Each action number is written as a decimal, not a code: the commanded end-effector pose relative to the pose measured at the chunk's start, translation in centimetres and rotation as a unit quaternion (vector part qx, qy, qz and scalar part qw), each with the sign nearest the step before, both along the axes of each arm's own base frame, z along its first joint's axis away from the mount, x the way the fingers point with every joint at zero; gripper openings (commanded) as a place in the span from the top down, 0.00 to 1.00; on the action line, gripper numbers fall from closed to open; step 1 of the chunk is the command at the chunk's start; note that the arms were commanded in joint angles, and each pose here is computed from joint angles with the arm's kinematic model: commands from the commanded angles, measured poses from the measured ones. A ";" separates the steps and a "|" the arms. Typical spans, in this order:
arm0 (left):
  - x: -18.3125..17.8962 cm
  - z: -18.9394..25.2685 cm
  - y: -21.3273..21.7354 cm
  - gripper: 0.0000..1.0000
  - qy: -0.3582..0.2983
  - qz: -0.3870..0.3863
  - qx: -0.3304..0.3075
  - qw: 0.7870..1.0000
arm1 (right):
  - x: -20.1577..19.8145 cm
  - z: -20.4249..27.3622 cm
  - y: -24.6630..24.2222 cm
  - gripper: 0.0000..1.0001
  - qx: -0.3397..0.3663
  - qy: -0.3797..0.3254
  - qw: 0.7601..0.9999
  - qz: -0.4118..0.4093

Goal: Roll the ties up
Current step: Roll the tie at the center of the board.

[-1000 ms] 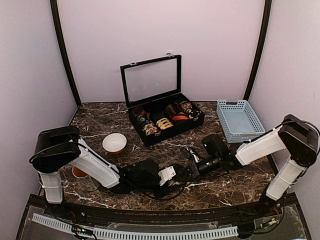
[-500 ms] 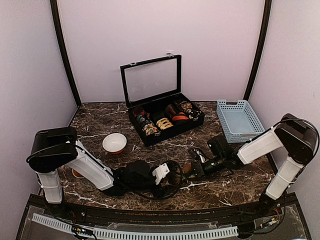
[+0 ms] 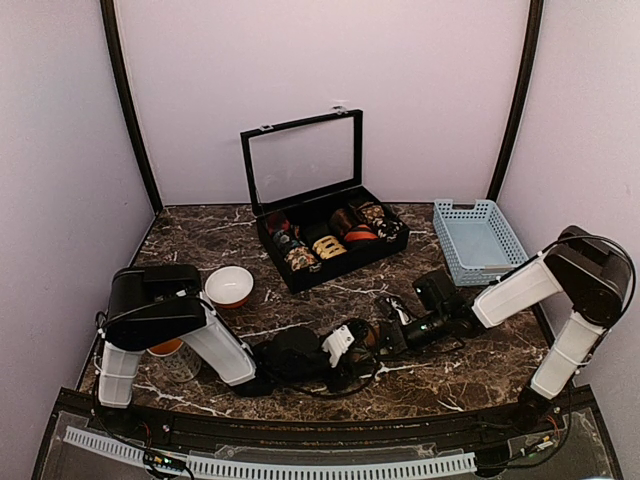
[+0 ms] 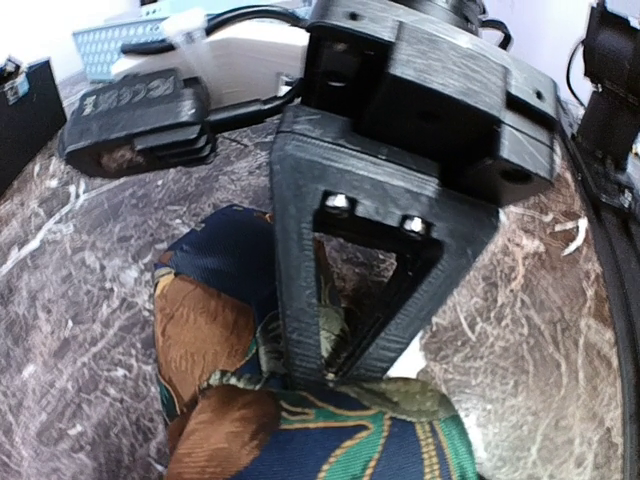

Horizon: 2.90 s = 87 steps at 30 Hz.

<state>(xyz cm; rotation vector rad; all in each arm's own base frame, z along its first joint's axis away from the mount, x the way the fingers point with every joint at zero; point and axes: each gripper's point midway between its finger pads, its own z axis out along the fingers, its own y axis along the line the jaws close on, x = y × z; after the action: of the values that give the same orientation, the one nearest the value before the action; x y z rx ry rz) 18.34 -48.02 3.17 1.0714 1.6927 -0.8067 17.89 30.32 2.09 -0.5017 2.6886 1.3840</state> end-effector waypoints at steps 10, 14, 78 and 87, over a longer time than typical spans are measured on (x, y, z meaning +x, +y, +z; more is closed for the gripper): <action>-3.6 -2.4 3.6 0.75 0.049 -0.088 0.038 0.994 | 1.5 3.2 -1.2 0.84 -0.002 -0.052 0.998 -0.030; -4.2 -2.6 4.9 0.75 0.060 -0.100 0.051 0.992 | 1.2 2.7 -0.5 0.82 0.001 -0.031 0.999 -0.015; -2.7 -7.2 7.8 0.68 0.058 -0.059 0.245 0.966 | -3.5 2.2 4.1 0.66 0.001 0.015 0.997 0.071; -2.5 -6.9 7.5 0.68 0.056 -0.060 0.240 0.967 | -3.7 0.5 2.9 0.62 -0.035 0.023 0.998 0.054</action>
<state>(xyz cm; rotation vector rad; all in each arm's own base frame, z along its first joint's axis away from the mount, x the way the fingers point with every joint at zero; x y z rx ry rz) 17.33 -44.40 2.54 1.3442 1.7934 -0.6866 16.12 34.55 5.80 -0.6544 2.6427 1.4378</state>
